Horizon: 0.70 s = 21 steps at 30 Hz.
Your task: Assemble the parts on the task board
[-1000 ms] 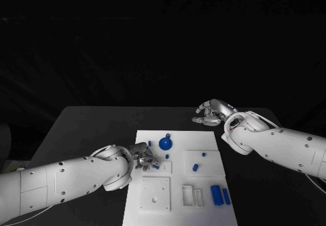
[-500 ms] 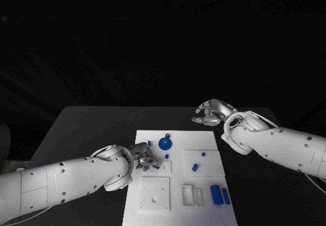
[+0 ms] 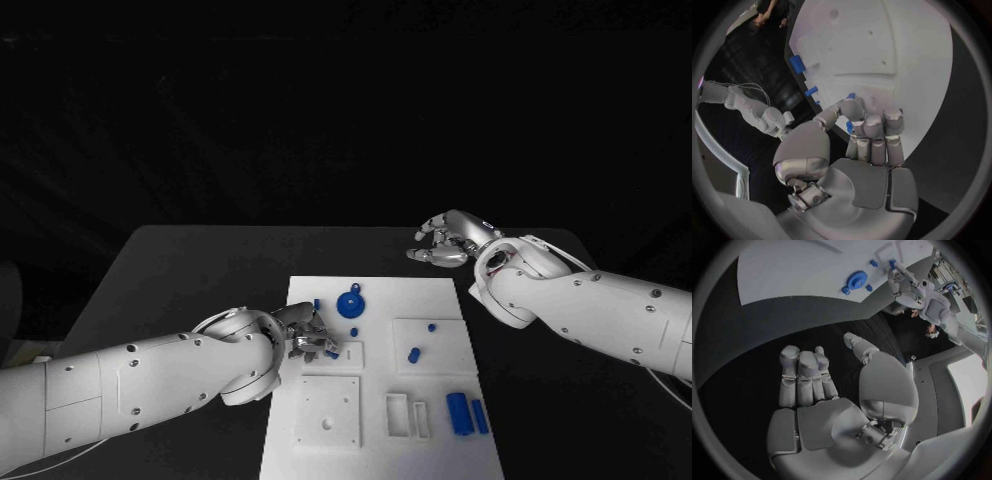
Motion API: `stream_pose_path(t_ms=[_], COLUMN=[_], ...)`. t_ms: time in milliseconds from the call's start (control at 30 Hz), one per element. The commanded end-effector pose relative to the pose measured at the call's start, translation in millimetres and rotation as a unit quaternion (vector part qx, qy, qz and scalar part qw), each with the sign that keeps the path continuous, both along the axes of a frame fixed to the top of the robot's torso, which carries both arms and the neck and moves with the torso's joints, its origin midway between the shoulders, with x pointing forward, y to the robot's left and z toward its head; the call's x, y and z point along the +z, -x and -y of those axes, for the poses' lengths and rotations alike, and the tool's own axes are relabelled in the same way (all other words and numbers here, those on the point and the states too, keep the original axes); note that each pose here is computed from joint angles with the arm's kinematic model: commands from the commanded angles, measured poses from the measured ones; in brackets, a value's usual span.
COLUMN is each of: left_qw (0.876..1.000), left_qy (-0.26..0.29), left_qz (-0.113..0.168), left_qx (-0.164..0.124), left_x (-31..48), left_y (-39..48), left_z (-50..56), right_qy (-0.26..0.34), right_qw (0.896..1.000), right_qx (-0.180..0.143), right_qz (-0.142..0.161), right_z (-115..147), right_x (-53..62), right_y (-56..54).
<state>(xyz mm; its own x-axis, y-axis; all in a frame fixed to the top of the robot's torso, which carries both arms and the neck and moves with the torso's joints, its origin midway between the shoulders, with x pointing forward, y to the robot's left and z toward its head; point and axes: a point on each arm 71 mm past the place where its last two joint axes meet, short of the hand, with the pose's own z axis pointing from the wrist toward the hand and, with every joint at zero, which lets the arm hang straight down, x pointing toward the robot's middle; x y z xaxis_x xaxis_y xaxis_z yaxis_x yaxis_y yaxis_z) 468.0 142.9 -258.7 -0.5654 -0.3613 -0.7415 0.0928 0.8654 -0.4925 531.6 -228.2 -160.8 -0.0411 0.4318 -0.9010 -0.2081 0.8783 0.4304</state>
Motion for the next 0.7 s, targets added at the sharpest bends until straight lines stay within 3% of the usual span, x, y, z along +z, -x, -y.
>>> stream_pose_path(t_ms=[33,700], left_qw=[1.000,0.998], left_qy=[-0.022,-0.050], left_qz=[-0.009,-0.011], left_qx=[-0.016,-0.036], left_x=[-4.1,-6.1], left_y=[2.8,4.9], left_z=[1.6,0.0], right_qy=[0.004,0.000], right_qw=[1.000,1.000], right_qx=[0.004,0.004], right_qz=[-0.004,-0.010], right_z=[-0.9,-2.5], right_x=[-0.5,-1.4], right_y=[0.3,0.4])
